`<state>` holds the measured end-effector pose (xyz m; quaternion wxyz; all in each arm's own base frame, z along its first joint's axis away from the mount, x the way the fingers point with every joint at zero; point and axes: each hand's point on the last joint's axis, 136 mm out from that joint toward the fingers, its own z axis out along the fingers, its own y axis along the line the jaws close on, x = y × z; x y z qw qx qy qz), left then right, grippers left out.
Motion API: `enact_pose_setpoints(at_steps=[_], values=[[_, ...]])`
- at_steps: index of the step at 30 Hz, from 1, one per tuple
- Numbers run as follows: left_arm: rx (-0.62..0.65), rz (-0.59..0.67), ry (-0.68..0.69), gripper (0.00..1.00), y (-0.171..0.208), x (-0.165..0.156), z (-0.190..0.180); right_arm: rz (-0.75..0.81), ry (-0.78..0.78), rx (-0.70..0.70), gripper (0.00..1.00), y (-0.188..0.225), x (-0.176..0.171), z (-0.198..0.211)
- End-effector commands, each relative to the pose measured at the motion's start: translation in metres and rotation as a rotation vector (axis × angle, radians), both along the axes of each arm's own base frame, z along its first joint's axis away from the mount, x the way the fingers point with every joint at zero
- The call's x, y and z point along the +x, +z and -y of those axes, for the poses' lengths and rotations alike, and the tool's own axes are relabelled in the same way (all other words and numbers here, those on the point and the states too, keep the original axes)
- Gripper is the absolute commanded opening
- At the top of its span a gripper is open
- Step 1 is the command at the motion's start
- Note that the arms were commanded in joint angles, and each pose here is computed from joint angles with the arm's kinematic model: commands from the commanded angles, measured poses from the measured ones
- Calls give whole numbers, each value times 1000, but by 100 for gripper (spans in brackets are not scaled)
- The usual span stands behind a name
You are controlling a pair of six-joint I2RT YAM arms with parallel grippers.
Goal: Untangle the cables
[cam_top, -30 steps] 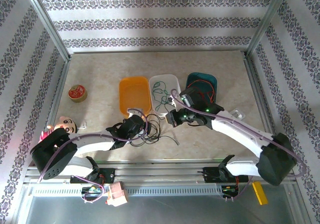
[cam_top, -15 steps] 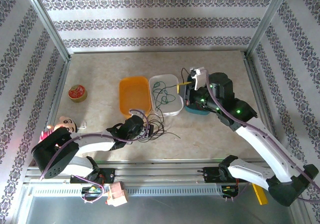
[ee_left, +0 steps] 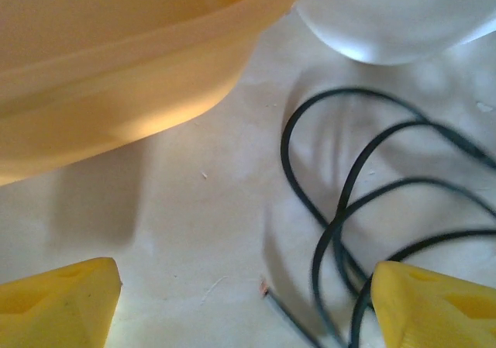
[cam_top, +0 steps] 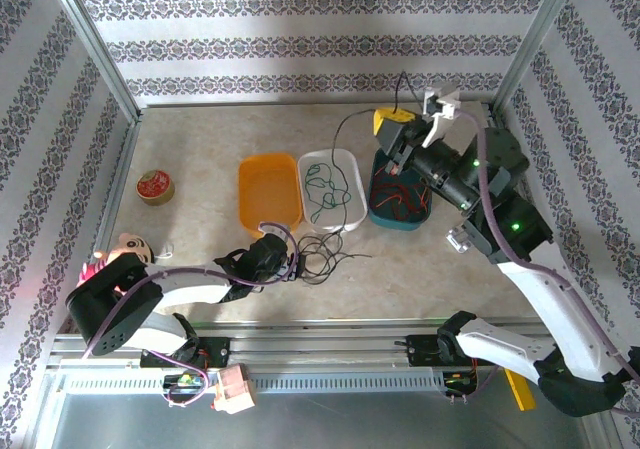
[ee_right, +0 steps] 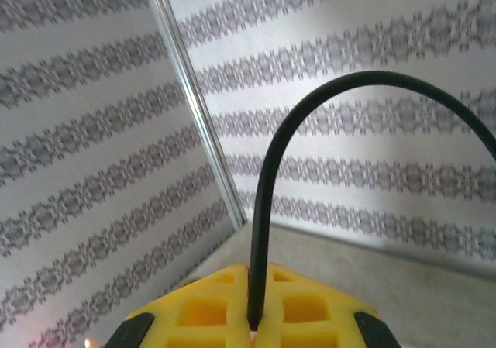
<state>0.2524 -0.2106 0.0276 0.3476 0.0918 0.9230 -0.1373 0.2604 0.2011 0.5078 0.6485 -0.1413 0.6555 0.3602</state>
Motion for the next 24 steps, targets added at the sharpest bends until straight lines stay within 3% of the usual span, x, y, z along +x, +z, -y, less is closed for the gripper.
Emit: enact_pose_setpoints(at_steps=[1,10,13,21,24], values=[[43,-33,-15,84,-12,-7,-4,97,-7,26,0,33,-1,2],[55,-42,-33,84,-17,-9,-1,142,46,69,0,57,5,-12],[35,23,-5,84,-3,-5,-4,109,72,64,0,50,16,-25],[-155,334,441,86,85,8,-81,-51,115,1,0,-13,67,-68],[-143,380,629,87,101,-4,-125,-108,129,-36,0,-41,88,-85]])
